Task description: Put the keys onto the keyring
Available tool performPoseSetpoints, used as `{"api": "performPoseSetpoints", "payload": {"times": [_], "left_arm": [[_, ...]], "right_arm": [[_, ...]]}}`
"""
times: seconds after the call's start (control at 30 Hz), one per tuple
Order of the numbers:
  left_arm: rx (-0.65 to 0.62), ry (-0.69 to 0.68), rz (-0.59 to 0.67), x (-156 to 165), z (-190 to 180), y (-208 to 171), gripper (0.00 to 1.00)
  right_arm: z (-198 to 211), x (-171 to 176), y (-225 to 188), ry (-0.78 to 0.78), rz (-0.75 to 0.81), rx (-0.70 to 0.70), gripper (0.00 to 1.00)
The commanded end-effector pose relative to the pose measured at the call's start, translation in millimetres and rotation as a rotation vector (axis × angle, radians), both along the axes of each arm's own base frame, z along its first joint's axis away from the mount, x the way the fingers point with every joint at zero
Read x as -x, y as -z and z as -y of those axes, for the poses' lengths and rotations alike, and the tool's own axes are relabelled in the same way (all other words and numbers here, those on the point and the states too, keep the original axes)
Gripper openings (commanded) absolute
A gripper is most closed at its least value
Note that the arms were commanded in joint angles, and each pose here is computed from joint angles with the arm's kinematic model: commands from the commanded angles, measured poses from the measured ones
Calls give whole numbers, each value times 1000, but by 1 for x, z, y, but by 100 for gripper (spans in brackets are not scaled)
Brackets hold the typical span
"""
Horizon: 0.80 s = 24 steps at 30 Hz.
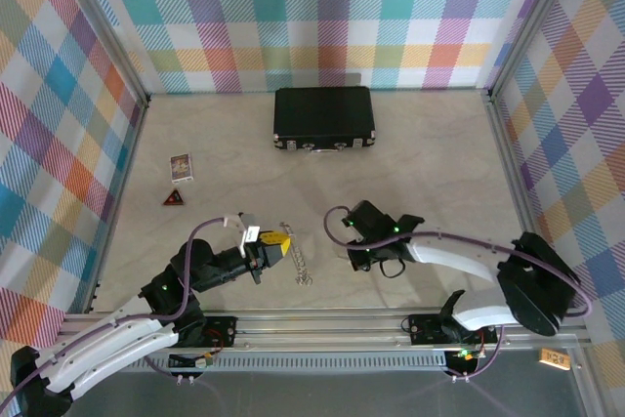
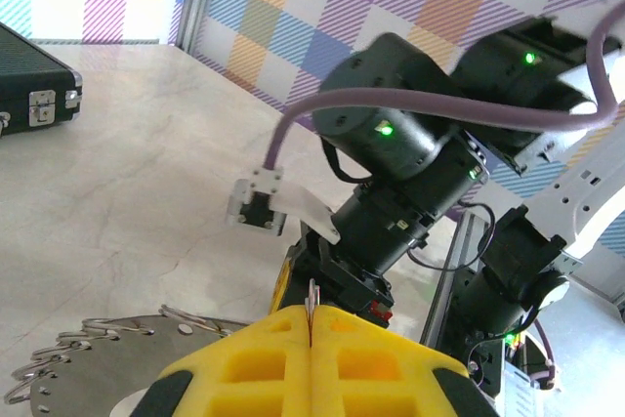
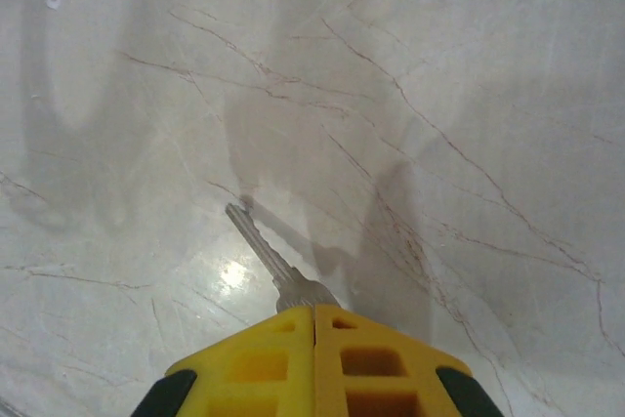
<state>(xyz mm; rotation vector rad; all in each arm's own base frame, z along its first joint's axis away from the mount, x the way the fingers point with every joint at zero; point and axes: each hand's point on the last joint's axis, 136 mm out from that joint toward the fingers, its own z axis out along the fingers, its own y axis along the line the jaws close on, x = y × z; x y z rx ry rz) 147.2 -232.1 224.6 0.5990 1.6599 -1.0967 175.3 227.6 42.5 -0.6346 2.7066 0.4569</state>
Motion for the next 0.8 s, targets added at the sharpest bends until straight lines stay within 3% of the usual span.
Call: {"api": "performPoseSetpoints", "payload": {"times": [0.0, 0.2, 0.4, 0.77], "left_arm": [[73, 6, 46, 0, 0, -24, 0], [63, 15, 37, -2, 4, -24, 0], [60, 24, 29, -4, 9, -23, 0], [65, 23, 16, -4, 9, -22, 0]], "right_arm": [[-30, -17, -25, -48, 175, -216, 0], [-35, -11, -46, -103, 268, -346, 2], [-9, -20, -16, -28, 292, -198, 3], [-7, -6, 7, -49, 228, -150, 10]]}}
